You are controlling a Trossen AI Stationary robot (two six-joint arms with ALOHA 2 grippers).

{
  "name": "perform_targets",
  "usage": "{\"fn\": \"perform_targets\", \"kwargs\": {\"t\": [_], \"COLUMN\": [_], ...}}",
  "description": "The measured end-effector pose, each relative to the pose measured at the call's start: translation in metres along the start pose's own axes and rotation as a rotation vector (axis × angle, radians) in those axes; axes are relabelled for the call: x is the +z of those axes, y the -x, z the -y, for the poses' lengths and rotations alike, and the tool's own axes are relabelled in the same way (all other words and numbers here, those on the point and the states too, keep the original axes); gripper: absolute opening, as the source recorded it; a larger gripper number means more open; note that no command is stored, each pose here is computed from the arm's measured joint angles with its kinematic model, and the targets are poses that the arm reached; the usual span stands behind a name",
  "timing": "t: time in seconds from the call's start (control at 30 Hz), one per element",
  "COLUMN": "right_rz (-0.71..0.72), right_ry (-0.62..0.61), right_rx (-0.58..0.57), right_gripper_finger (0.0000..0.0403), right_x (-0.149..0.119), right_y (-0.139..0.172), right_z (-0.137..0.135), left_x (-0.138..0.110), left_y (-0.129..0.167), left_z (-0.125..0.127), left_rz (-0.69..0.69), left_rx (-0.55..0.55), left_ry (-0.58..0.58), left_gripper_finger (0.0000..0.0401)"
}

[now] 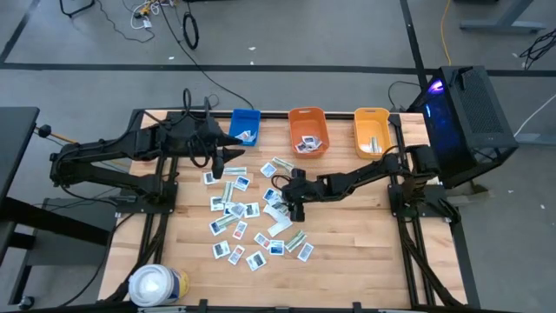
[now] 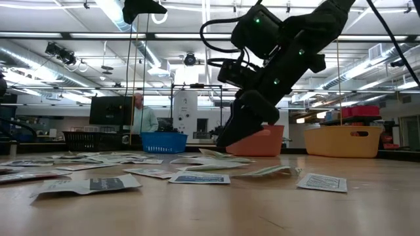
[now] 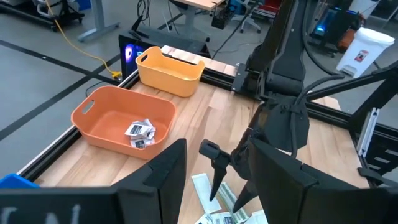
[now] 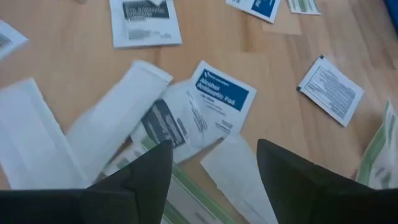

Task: Pick & Place First Aid Supplies
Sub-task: Put the bandage into the yellow bin

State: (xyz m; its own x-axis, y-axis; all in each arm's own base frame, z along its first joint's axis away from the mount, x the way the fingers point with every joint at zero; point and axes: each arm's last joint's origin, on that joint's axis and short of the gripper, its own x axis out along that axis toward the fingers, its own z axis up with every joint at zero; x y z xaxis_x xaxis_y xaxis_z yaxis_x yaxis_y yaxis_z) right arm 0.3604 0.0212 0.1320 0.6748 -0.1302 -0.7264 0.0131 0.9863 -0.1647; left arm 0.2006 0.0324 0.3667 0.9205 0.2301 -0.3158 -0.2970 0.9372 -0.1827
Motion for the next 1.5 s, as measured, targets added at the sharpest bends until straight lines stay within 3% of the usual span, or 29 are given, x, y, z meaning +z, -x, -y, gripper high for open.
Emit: {"fn": "perform_targets", "kwargs": {"t": [0.3,0.9,1.1,1.5], "right_rz": [0.006,-0.037,-0.058,-0.085], "right_ry": [0.092,0.059,0.026,0.027], "right_rx": [0.03,0.008,0.001,-0.001], "right_gripper_finger": [0.0237,0.0231,0.0187,0.0057], "right_x": [0.0,-0.012,-0.014,-0.017], "right_y": [-0.002,-0.02,-0.021,-0.021], "right_z": [-0.001,0.002,0.006,0.008], "left_x": [0.0,0.0,0.0,0.0], "left_y": [0.0,0.0,0.0,0.0], "left_z": [0.0,0.0,0.0,0.0], "left_rz": [0.0,-0.001,-0.001,-0.001], "left_rx": [0.0,0.0,0.0,0.0], "left_ry": [-0.002,-0.009,-0.012,-0.009], "left_gripper_finger": [0.0177,0.0177,0.0177,0.0177]}}
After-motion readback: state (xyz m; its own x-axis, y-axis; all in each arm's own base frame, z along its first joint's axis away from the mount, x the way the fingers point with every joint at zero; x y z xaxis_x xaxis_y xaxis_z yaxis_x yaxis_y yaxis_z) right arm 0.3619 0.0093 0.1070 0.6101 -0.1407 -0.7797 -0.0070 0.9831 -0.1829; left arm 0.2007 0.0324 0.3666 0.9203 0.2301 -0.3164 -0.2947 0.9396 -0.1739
